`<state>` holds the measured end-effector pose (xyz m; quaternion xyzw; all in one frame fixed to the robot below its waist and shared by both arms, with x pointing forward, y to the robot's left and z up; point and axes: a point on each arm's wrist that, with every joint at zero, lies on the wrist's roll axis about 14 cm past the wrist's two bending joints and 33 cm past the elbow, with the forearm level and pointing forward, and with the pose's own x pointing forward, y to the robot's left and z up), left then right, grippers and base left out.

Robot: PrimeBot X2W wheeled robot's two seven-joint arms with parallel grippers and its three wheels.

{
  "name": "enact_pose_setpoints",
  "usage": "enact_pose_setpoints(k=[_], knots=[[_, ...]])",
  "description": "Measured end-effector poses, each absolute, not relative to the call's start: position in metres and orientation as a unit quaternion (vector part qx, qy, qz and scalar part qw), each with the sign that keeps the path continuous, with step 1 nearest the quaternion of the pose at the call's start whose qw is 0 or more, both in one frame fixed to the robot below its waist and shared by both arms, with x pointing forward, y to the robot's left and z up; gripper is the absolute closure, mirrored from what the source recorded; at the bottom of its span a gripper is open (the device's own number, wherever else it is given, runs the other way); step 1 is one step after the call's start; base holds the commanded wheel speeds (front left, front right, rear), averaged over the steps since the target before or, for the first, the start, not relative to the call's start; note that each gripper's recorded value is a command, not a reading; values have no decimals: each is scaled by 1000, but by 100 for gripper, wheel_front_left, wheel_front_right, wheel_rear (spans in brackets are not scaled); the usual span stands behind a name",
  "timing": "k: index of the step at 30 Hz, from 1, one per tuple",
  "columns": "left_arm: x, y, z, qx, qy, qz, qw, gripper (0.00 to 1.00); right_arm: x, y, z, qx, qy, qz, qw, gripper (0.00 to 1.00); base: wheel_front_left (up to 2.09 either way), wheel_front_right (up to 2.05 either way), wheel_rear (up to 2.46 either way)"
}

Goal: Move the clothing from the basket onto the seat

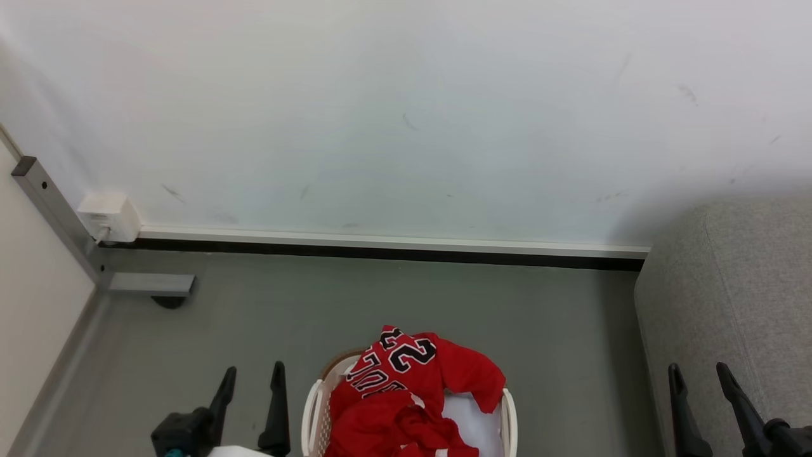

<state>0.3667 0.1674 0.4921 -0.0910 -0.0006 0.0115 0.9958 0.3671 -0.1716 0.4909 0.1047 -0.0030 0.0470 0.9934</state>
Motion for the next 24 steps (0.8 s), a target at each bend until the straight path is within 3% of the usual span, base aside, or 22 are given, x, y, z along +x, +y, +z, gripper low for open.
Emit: enact_pose_setpoints(k=[24], knots=[[365, 160, 497, -1, -23, -6, 1000, 0, 364, -168, 491, 50, -15, 56, 997, 0, 0, 0, 0]])
